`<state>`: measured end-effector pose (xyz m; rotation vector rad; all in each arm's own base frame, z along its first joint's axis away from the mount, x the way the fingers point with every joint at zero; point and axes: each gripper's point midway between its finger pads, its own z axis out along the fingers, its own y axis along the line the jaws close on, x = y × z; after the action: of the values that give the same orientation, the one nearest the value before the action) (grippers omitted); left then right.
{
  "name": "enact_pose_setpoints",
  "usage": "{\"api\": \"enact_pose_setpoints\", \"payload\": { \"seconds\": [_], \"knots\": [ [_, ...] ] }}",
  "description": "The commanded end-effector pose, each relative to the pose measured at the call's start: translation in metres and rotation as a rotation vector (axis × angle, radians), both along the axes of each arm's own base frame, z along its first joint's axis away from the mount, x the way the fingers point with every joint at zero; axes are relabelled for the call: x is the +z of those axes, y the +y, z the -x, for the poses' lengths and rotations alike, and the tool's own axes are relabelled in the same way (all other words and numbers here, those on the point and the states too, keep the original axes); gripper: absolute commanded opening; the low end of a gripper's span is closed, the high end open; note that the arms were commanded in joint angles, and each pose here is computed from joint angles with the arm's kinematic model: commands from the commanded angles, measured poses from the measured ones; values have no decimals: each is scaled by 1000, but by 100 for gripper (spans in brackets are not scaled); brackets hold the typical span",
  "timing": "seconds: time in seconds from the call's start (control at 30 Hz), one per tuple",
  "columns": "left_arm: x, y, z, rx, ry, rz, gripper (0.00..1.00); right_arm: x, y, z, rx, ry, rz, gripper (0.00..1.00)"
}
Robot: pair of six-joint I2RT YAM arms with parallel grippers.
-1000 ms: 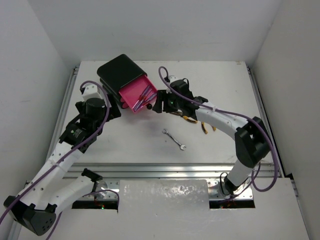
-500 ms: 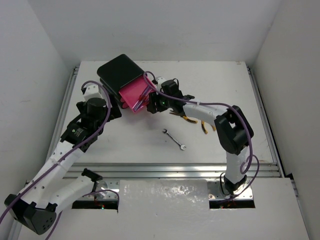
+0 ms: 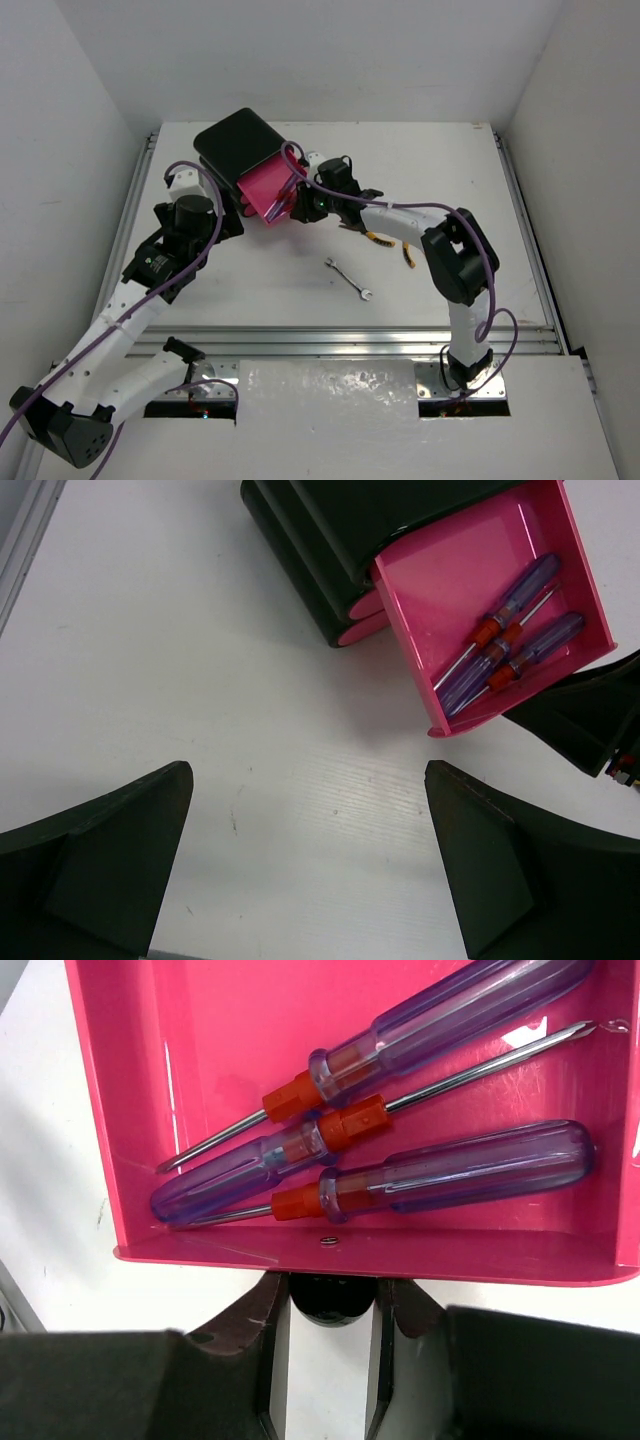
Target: Sort the tools into containers
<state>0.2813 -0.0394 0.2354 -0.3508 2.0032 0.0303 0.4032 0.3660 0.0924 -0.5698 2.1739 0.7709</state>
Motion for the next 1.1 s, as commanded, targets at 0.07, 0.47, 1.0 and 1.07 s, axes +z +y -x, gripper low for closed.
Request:
{"api": "enact_pose_setpoints", "payload": {
  "seconds": [0.07,0.47,1.0,1.07],
  "knots": [
    [10,-1,-6,-2,-45,18,100,45,15,-7,12,-102,-81,18],
    [9,-1,-7,0,-43,18,100,100,24,1,14,-168,-153,13],
    [3,-4,-10,-12,-21,14,100,121,58,-27,49,-206,-179,15],
    [3,-4,-10,-11,-21,15,100,113,62,-33,52,-198,-171,16]
  ]
}}
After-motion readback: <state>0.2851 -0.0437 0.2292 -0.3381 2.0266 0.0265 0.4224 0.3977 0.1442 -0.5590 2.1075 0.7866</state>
